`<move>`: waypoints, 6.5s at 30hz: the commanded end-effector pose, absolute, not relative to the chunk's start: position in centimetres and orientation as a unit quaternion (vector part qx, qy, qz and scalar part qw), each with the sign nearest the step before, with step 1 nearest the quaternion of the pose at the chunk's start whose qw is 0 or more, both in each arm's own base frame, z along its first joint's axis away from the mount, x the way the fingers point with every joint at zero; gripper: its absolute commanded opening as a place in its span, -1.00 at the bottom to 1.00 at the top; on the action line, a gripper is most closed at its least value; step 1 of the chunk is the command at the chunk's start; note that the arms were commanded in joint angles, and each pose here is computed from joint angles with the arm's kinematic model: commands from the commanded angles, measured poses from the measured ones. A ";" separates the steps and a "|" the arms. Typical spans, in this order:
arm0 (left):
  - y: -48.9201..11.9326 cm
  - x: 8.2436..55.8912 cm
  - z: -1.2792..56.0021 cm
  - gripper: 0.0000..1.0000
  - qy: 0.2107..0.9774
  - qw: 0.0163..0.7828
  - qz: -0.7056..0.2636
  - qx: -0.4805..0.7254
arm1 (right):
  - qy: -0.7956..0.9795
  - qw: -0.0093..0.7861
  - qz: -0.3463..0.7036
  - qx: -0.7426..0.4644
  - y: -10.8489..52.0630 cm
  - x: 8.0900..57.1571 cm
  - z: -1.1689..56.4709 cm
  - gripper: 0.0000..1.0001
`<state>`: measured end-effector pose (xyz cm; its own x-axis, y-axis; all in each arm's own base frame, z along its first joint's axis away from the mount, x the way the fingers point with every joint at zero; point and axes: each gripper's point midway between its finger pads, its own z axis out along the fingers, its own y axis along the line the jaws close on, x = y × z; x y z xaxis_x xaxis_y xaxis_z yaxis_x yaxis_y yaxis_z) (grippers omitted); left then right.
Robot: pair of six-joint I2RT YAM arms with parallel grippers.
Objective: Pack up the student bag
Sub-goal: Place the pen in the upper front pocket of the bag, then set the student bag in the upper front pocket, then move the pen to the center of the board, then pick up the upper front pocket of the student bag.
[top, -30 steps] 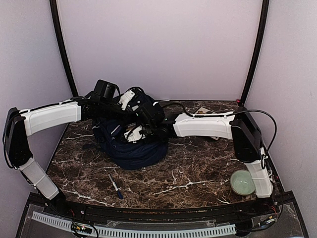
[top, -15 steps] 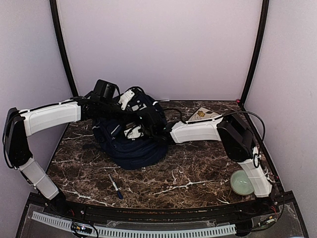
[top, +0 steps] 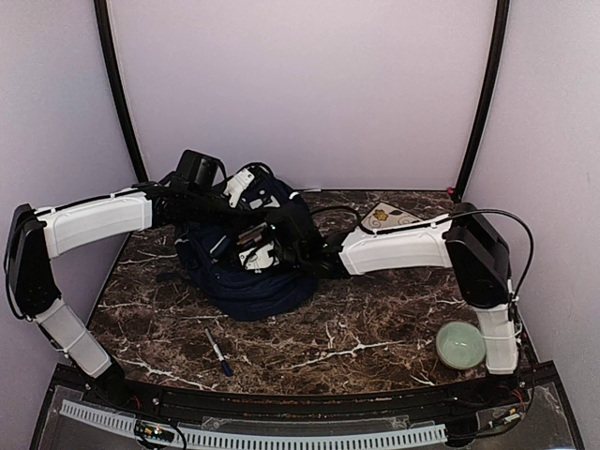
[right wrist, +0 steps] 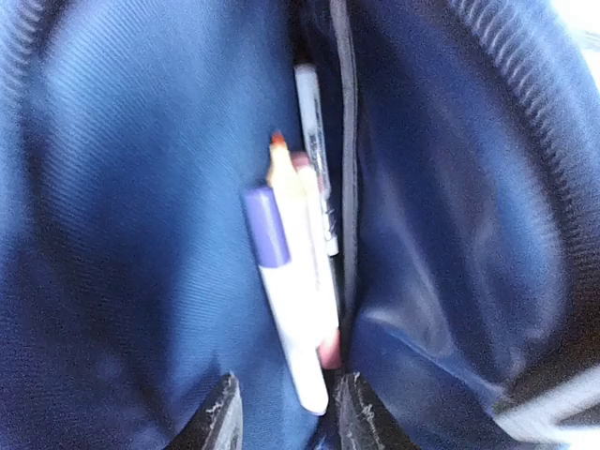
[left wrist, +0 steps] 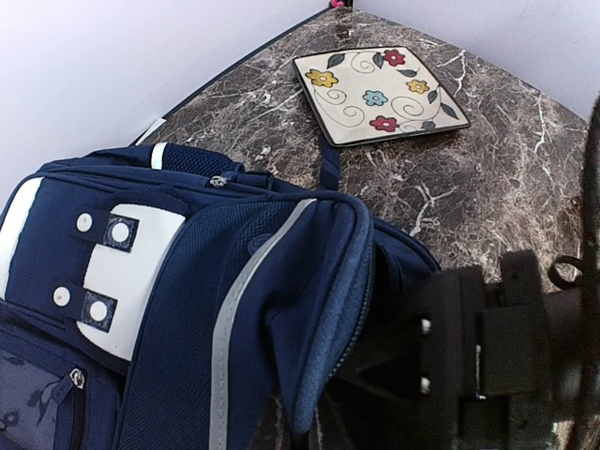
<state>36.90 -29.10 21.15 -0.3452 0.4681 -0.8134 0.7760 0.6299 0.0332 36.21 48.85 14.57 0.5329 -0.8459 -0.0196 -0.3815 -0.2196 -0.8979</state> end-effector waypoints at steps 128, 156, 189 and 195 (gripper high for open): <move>-30.3 14.6 0.2 -0.42 0.977 0.006 -0.204 0.066 | 0.698 0.297 0.191 -0.623 33.7 29.4 15.1 -0.17; -34.7 22.1 17.1 -0.23 0.862 0.244 -0.164 0.413 | 0.712 0.317 0.145 -0.609 32.6 31.5 18.1 0.86; -28.5 35.4 15.3 -0.46 0.760 0.377 0.149 0.508 | 0.643 0.185 0.193 -0.717 33.3 26.5 13.6 0.20; -27.6 35.8 16.7 -0.70 0.766 0.403 0.139 0.480 | 0.560 0.165 0.085 -0.808 34.2 23.7 10.3 0.03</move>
